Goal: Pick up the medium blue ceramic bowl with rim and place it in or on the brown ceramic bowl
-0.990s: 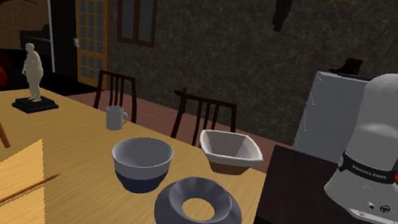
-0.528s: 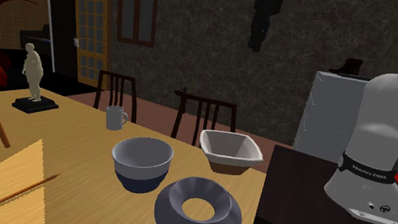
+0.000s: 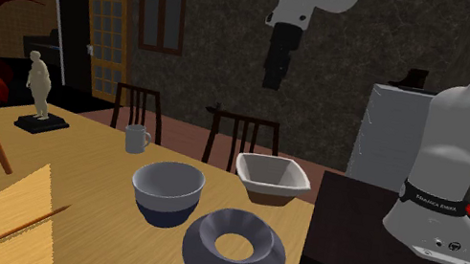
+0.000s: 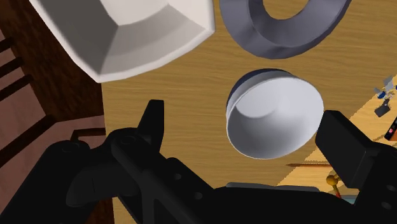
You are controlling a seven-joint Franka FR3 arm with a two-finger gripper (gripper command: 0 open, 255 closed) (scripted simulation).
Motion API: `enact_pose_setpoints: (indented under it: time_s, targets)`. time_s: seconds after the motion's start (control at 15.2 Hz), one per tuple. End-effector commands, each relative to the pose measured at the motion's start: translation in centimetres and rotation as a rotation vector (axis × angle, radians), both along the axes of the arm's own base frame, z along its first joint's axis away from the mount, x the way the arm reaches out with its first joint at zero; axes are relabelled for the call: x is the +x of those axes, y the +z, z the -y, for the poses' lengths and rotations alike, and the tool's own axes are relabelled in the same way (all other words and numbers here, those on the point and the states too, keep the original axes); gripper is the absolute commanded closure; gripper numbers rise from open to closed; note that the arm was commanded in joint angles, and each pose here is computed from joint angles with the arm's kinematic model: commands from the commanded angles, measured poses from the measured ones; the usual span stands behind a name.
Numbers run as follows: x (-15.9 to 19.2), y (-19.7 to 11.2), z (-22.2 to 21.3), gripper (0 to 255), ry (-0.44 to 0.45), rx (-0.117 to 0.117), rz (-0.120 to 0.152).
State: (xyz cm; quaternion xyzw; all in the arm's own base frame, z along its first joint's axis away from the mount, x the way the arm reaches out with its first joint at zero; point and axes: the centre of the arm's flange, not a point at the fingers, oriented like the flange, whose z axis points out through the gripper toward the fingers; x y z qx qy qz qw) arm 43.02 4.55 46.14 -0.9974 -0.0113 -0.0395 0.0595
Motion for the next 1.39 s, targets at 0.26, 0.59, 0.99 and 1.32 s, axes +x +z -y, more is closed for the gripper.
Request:
enact_pose_setpoints:
  time_s: [0.26,0.59,0.99,1.32]
  targets:
    - [4.7,-6.3,-1.3,0,-0.005,0.025,-0.002]
    - [8.3,-11.7,-2.5,0,-0.008,0.046,-0.006]
    - [12.7,-18.1,-4.0,0,-0.012,0.07,-0.011]
    - [16.3,-23.5,-5.4,0,-0.016,0.091,-0.014]
